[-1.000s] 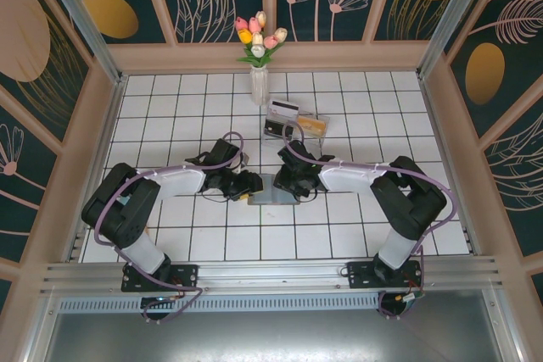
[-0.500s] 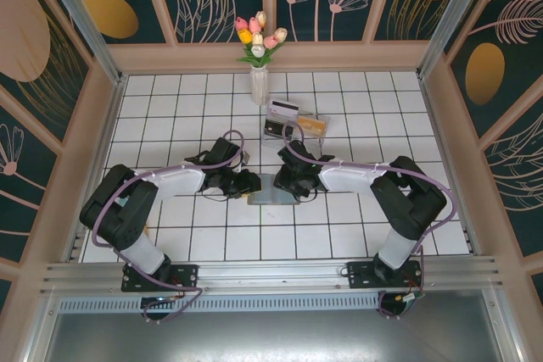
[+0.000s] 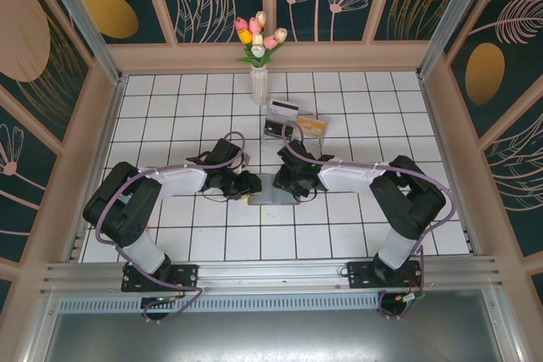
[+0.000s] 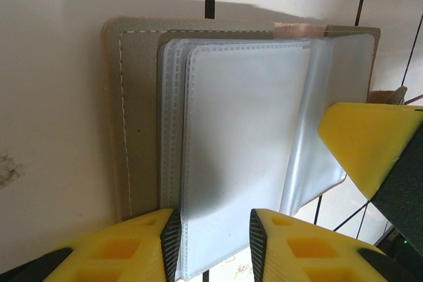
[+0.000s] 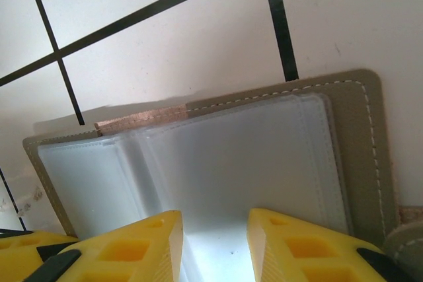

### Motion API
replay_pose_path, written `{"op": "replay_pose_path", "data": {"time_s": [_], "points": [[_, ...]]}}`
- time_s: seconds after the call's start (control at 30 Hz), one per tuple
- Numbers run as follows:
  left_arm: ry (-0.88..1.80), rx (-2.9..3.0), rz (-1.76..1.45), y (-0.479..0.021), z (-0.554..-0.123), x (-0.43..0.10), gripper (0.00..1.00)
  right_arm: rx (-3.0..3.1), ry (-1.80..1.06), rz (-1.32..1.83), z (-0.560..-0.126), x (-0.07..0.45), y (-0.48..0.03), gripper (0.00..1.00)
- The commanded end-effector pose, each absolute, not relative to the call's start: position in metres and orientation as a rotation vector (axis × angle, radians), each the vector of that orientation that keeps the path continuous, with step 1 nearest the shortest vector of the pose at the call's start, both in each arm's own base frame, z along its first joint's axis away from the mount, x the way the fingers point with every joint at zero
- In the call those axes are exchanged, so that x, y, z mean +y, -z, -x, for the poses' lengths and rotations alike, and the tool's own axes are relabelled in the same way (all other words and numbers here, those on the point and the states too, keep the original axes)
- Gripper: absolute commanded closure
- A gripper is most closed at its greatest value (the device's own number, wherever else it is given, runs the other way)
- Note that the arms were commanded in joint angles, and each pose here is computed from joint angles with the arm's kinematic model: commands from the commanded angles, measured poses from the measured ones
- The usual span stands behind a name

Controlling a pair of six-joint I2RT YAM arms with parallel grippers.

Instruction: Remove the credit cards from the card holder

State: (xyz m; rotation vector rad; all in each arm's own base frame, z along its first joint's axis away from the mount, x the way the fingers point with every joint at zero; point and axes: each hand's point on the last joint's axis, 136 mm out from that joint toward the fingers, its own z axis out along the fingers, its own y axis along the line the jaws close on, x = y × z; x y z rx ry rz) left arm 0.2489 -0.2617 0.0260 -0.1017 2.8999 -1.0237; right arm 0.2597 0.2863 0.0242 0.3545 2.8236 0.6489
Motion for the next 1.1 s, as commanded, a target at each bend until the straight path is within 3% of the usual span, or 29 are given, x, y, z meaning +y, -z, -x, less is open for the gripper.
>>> {"op": "replay_pose_path", "data": {"time_s": [0.0,0.47,1.07], "points": [[0.976,2.95,0.089,-0.012,-0.242,-0.257,0.63,2.916,-0.574,-0.354,-0.243,0.281,-0.004,0.66],[1.149,2.886,0.018,-0.033,-0.25,-0.28,0.62,2.962,-0.559,-0.368,-0.235,0.278,0.006,0.66],[1.317,2.787,-0.057,-0.062,-0.257,-0.3,0.67,2.831,-0.703,-0.375,-0.251,0.288,-0.032,0.71]]}}
